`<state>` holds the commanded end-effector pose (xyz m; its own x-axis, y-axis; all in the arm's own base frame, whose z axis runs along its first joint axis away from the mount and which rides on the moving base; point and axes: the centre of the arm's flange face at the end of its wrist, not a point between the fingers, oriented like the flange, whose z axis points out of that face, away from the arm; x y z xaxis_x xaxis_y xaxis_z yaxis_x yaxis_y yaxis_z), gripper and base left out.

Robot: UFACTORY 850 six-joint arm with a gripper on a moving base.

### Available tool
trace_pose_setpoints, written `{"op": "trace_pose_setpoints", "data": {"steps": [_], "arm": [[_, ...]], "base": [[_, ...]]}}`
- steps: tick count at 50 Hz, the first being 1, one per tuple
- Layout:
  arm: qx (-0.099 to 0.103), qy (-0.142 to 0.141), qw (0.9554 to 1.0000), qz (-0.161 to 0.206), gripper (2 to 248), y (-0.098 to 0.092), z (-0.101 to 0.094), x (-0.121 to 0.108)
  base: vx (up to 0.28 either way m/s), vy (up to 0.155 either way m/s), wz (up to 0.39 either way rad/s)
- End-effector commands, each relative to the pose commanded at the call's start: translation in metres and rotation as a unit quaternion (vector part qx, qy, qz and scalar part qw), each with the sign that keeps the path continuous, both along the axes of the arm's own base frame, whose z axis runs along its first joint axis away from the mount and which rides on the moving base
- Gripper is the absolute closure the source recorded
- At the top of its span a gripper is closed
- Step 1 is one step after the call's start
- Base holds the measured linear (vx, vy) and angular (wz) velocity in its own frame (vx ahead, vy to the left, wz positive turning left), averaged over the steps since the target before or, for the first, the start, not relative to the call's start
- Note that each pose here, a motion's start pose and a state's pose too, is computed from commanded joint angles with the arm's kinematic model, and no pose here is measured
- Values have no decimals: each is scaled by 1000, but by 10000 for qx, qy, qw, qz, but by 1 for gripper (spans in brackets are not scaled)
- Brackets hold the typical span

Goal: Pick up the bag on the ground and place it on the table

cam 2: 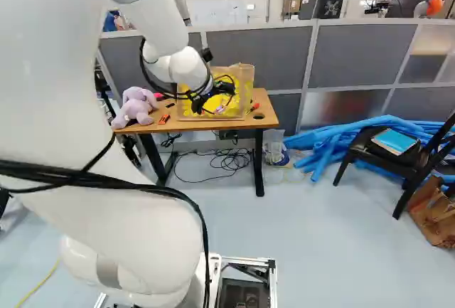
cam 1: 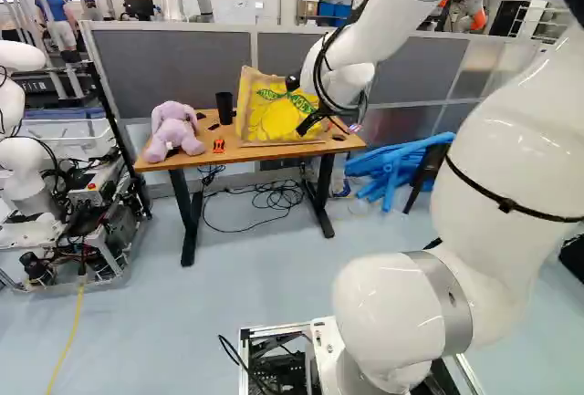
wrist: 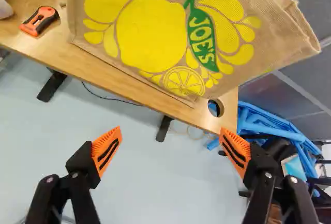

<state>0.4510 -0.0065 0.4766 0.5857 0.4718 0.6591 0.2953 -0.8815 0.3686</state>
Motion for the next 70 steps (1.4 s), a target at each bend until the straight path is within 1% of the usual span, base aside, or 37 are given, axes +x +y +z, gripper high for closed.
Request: {"op": "trace_pose_setpoints", "data": {"steps": [11, 24, 36, 49, 70], "arm": [[315, -357, 9984, -299, 3, 1, -22, -29], [684, -732, 9933, -568, 3, 1, -44, -61], [1015, -1034, 9866, -752, 3, 2, -61, -89], [1342, -1304, 9782, -895, 3, 4, -77, -116], [1763, -1616, 9655, -1033, 3, 5, -95, -150]], "base": [[0, 0, 0], [0, 0, 0], [0, 0, 0], [0, 0, 0], [0, 0, 0]]}}
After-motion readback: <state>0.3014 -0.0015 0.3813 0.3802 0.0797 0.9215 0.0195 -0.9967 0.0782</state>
